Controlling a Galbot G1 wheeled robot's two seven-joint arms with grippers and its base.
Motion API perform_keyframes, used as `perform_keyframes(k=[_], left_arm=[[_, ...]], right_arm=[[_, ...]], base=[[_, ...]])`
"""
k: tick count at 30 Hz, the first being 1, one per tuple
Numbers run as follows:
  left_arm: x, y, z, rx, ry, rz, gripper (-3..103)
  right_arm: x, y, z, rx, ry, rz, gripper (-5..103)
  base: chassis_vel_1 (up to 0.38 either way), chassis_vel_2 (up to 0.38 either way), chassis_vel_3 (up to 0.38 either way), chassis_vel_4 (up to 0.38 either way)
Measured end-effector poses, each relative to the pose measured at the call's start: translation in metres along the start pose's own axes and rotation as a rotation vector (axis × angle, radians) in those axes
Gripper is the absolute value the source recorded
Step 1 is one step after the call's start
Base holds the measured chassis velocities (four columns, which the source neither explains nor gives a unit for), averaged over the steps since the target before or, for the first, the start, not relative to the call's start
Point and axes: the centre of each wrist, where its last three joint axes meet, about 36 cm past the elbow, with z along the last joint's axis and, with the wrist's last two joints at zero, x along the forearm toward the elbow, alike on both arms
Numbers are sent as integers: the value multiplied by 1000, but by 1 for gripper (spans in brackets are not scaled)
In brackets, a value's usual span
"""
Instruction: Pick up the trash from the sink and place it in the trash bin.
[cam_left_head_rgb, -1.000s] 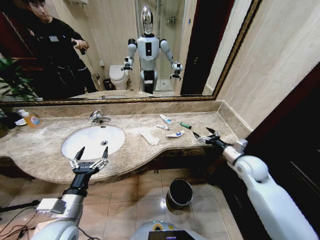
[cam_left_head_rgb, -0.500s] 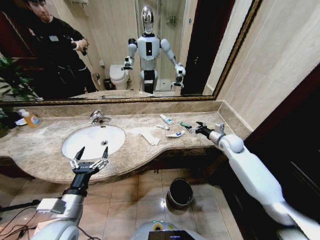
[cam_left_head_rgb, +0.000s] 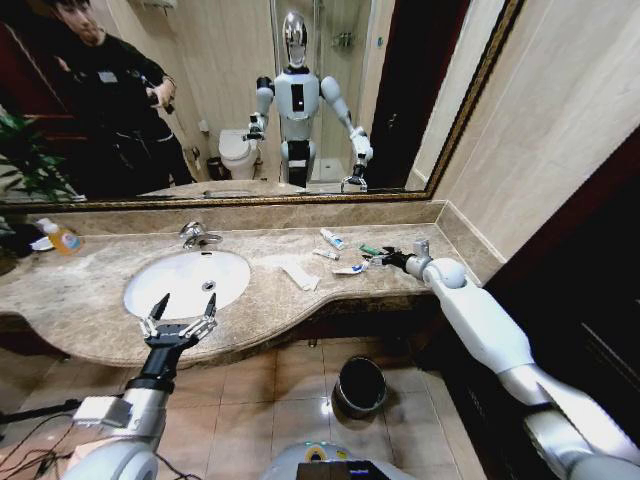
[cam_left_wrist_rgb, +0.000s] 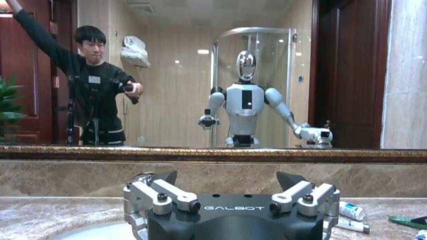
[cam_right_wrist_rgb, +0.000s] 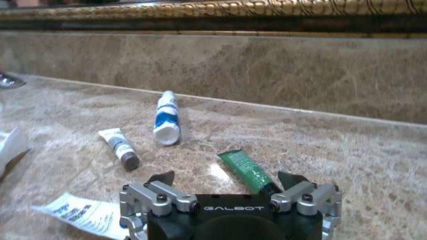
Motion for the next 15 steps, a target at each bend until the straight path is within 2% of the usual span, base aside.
perform_keyframes(k=[3,4,9,10,12,15], left_arm=[[0,0,0,0,0,0,100],[0,0,0,0,0,0,100],[0,0,0,0,0,0,100],[0,0,0,0,0,0,100],[0,0,0,0,0,0,100],[0,0,0,0,0,0,100]], right_arm=[[-3,0,1,-14,-1,5,100],[-4,0,1,-17,-1,5,103],[-6,-2,0,-22,-1,11,96],[-7,-3,0,-24,0,13,90],[-8,-4,1,-24,2,15,90],[-9,-5,3,-25,8,21,83]], base=[[0,0,0,0],[0,0,0,0],[0,0,0,0],[0,0,0,0],[0,0,0,0],[0,0,0,0]])
